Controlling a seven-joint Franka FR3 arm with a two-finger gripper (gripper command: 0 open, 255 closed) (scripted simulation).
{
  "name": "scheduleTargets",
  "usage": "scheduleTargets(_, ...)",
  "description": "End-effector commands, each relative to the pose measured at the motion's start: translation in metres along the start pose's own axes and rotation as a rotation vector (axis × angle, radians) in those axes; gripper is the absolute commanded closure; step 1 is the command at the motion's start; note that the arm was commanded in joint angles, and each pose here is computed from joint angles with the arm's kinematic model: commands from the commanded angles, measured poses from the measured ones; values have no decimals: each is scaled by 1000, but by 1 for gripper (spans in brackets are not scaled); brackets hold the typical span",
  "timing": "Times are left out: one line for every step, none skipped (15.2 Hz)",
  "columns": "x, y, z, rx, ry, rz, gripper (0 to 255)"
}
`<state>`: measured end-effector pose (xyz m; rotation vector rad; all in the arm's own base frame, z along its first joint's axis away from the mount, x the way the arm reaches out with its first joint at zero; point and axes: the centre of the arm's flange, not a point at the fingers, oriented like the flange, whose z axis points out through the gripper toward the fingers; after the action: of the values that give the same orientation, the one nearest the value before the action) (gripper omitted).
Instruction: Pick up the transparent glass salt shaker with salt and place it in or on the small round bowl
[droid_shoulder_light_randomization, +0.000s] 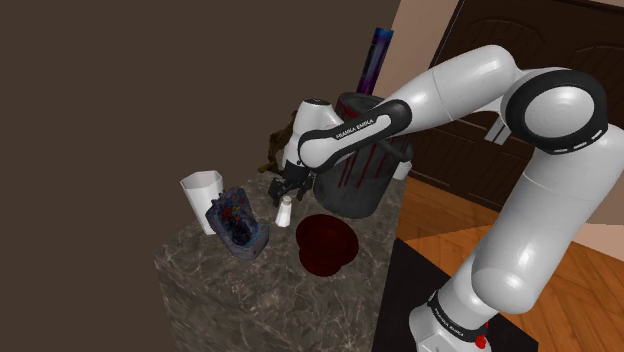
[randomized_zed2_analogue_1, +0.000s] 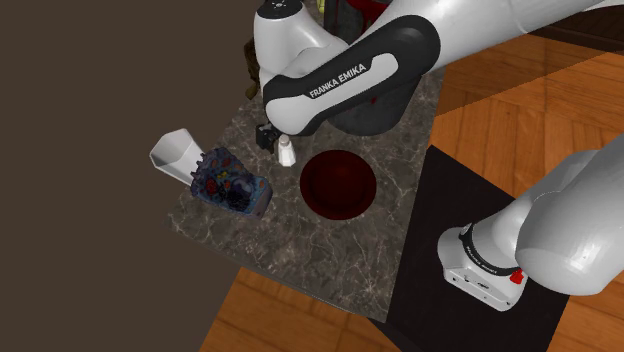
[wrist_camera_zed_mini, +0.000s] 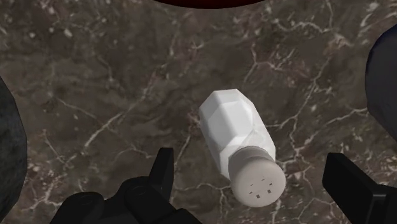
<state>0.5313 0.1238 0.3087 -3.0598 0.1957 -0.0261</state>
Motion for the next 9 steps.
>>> scheduleTargets(0,0,0,0,0,0,0)
scheduleTargets(0,0,0,0,0,0,0)
scheduleTargets(0,0,0,0,0,0,255)
scheduleTargets(0,0,0,0,0,0,255)
scheduleTargets(0,0,0,0,0,0,255)
scheduleTargets(0,0,0,0,0,0,255)
scheduleTargets(0,0,0,0,0,0,255)
scheduleTargets(0,0,0,0,0,0,255)
scheduleTargets(0,0,0,0,0,0,255)
